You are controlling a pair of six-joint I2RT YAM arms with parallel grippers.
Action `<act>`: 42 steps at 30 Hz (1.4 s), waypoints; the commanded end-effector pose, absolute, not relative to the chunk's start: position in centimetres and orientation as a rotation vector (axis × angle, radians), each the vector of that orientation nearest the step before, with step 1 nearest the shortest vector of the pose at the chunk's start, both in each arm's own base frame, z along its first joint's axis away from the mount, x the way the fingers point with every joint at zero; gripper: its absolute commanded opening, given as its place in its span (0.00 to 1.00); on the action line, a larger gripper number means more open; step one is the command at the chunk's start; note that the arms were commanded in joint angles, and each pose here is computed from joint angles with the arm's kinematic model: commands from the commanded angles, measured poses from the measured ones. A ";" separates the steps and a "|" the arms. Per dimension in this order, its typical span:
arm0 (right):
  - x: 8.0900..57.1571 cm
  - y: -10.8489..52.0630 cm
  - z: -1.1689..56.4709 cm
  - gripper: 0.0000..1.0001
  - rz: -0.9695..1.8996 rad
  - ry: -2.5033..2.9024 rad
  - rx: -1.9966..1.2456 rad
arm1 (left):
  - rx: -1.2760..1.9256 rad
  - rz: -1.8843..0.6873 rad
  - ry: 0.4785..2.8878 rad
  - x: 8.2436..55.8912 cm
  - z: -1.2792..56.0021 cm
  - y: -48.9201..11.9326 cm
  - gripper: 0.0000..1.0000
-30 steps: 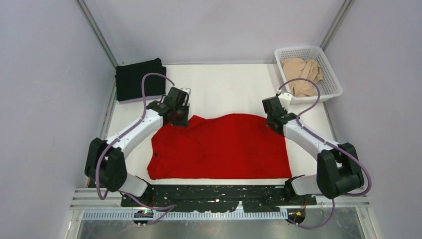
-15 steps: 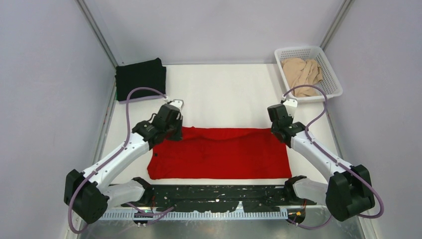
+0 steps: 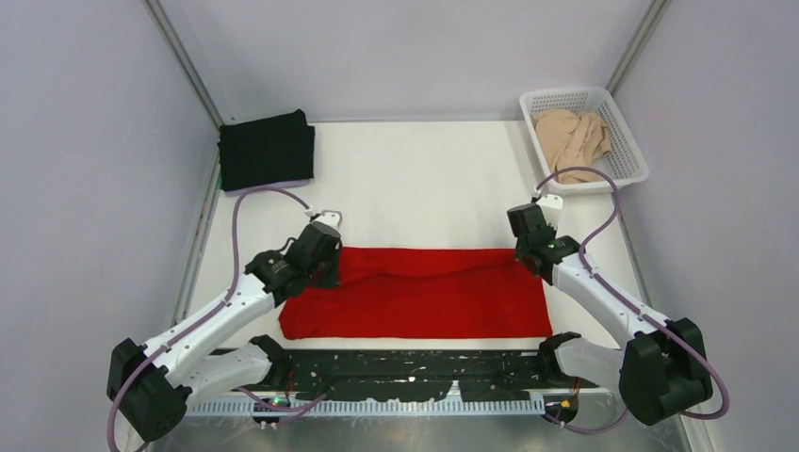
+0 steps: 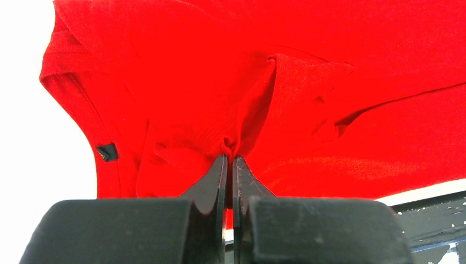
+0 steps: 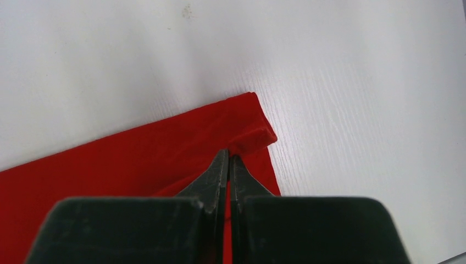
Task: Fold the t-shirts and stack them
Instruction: Fold the other side of the tshirt into a rectangle
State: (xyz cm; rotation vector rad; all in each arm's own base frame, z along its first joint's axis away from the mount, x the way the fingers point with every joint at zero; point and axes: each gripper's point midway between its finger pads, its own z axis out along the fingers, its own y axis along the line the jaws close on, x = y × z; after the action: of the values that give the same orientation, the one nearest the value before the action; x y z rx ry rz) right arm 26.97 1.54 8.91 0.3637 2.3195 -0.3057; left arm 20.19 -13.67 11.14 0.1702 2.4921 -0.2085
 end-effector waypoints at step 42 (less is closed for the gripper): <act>24.9 5.9 11.5 0.96 0.112 2.265 0.266 | 0.143 -0.427 2.613 23.8 5.4 -21.2 0.99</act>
State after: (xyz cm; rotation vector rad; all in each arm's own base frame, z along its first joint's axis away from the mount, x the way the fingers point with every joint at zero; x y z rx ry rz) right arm 24.42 5.68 10.70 0.2821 2.3089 0.0882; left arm 23.55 -19.57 6.14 0.1257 2.6198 -0.3255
